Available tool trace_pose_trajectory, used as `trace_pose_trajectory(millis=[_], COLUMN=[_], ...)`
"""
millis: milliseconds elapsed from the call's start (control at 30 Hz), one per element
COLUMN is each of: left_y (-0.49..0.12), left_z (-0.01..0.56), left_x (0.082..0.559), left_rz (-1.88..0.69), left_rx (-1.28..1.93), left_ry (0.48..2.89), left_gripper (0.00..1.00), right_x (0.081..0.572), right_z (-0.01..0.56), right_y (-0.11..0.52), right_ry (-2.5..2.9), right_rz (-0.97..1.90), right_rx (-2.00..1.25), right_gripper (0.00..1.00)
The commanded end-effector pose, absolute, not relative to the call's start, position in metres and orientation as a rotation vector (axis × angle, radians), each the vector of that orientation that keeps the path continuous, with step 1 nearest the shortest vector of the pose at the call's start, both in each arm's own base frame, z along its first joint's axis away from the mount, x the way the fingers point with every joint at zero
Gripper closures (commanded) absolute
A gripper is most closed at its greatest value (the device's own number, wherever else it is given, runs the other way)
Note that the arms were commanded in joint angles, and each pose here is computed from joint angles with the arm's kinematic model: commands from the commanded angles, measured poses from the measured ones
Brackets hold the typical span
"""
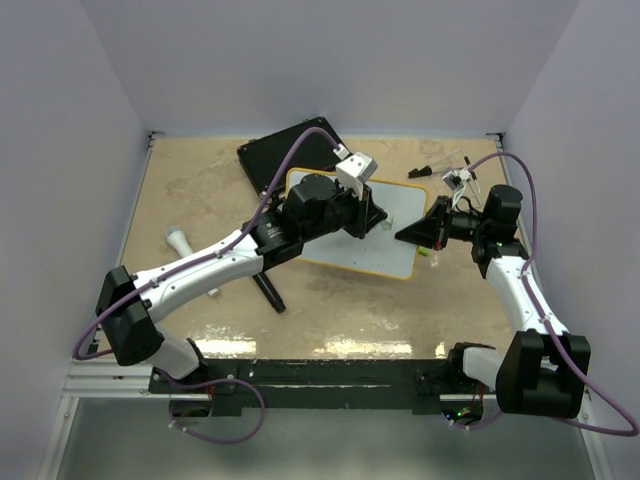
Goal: Write a sentence on the whiteboard
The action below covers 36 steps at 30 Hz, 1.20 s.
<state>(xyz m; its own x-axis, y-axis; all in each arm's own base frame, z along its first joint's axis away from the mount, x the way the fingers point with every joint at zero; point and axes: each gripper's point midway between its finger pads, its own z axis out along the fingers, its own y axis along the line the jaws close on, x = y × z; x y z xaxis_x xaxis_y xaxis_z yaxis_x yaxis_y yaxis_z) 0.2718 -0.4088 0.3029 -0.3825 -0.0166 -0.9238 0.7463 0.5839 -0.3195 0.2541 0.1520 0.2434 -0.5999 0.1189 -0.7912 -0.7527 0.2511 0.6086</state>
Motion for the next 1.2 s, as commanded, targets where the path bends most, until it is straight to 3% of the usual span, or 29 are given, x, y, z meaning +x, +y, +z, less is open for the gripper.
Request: trace_pose_trajectory(millis=[0, 333, 500, 733, 933, 1167], left_y=[-0.419, -0.434, -0.426, -0.348, -0.272, -0.224], left_z=[0.331, 0.335, 0.372, 0.430, 0.415, 0.367], left_x=[0.278, 0.275, 0.263, 0.253, 0.251, 0.253], left_rz=[-0.944, -0.998, -1.058, -0.963, -0.839, -0.772], left_rx=[0.607, 0.645, 0.634, 0.522, 0.421, 0.340], left_ry=[1.706, 1.694, 1.586, 1.454, 1.449, 1.507], left_gripper=[1.00, 1.00, 1.00, 1.00, 1.00, 1.00], right_x=[0.248, 0.247, 0.247, 0.252, 0.265, 0.273], right_z=[0.272, 0.272, 0.273, 0.275, 0.273, 0.264], right_y=[0.154, 0.154, 0.154, 0.153, 0.150, 0.145], right_ry=[1.663, 1.662, 1.661, 1.656, 1.683, 1.719], right_rz=[1.433, 1.435, 1.434, 1.419, 1.354, 1.275], right_rx=[-0.713, -0.715, -0.716, -0.731, -0.740, -0.770], right_gripper=[1.00, 1.00, 1.00, 1.00, 1.00, 1.00])
